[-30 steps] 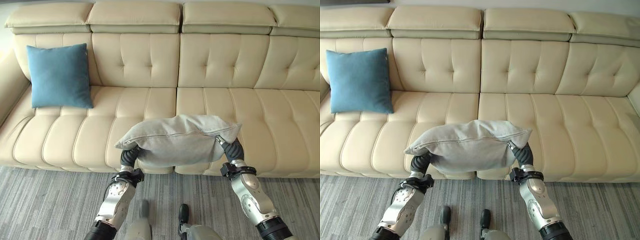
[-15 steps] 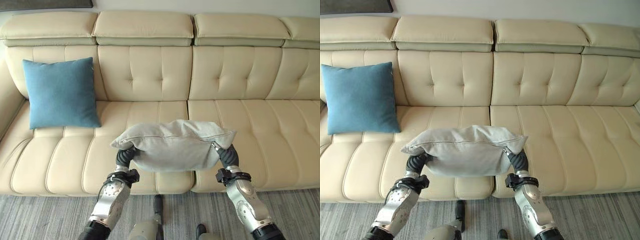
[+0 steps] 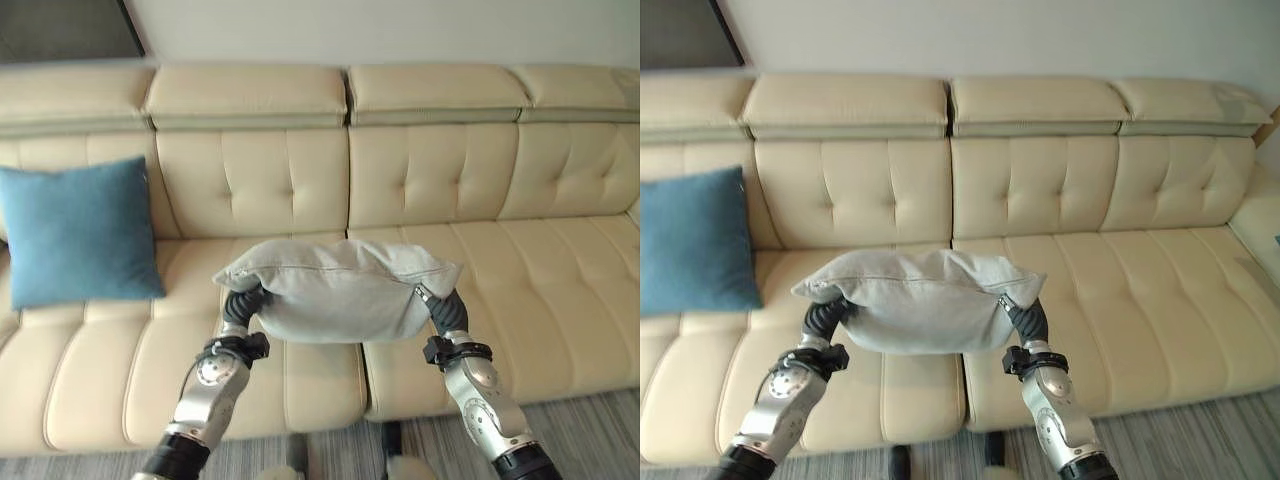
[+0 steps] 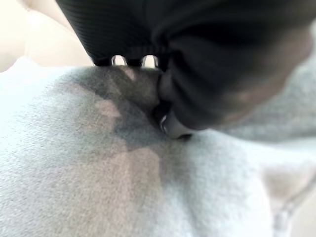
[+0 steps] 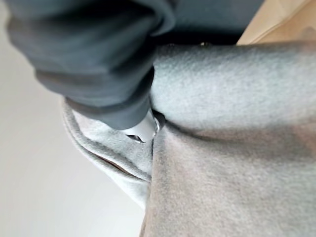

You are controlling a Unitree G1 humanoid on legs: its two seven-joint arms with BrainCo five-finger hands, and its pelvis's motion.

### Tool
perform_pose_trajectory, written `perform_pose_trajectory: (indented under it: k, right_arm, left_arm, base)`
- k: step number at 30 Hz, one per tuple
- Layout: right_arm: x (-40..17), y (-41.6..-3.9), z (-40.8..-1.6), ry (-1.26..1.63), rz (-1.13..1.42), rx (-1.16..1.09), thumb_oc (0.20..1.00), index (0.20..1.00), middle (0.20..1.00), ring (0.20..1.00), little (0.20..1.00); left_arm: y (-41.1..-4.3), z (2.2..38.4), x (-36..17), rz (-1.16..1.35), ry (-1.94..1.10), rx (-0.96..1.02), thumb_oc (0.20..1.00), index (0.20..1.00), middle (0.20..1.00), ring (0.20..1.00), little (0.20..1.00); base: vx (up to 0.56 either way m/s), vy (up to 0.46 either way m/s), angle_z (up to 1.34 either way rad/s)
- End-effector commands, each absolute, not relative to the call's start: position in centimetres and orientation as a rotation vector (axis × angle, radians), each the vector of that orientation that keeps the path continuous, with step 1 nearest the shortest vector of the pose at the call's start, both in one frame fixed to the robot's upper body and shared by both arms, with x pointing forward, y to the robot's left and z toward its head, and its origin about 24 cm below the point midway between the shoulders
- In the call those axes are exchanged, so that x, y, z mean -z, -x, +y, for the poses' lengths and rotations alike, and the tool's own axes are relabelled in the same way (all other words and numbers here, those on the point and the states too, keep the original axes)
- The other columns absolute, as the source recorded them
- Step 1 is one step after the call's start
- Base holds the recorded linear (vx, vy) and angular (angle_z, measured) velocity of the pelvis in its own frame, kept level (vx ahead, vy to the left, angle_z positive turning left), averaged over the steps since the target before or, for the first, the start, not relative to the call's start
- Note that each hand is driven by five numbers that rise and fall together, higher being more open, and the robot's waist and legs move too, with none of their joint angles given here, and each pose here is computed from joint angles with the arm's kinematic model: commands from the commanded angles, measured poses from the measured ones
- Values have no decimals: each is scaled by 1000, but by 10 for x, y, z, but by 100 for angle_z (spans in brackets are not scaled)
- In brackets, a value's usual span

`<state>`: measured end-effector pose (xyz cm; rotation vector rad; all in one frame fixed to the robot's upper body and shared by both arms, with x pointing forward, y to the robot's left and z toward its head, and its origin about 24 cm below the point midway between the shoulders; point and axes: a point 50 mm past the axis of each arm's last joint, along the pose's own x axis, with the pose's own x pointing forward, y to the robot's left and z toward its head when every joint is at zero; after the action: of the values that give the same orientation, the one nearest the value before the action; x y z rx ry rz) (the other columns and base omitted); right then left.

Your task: Pick up all the scattered cushions and arrange them neatly on the sofa.

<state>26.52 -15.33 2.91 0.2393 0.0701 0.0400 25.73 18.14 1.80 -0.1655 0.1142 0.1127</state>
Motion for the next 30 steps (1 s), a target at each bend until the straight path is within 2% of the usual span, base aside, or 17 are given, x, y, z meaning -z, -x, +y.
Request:
perform_pose_trajectory:
  k: [1,10,23,25,26,27,30]
  right_arm:
    - [-103,-295,-111,-211,-247,-244,200,200,200,200,200]
    - [-143,-334,-100,-96,-328,-232,200,200,200,200,200]
    - [-194,-390,-110,78,-336,-105,200,200,200,200,200]
    - [-209,-407,-122,171,-303,-19,200,200,200,200,200]
    - [-217,-413,-129,219,-295,16,476,476,476,476,476]
    - [-228,-417,-139,269,-297,60,1000,1000,1000,1000,1000]
    - [-262,-421,-166,297,-328,191,1000,1000,1000,1000,1000]
  left_arm:
    - [-296,132,-91,-218,154,119,200,200,200,200,200]
    - [-333,106,-123,-274,131,134,200,200,200,200,200]
    - [-390,118,-178,-328,-79,23,200,200,200,200,200]
    - [-408,134,-199,-307,-165,-49,780,780,780,780,780]
    - [-414,143,-212,-309,-195,-82,1000,1000,1000,1000,1000]
    - [-418,151,-225,-312,-216,-113,1000,1000,1000,1000,1000]
    - [-422,180,-267,-350,-187,-221,1000,1000,1000,1000,1000]
  base:
    - [68,-85,-2]
    - [-32,-72,13]
    - [-42,-44,5]
    - [-9,-11,3]
    - [0,0,0]
    - [0,0,0]
    - [-3,0,1]
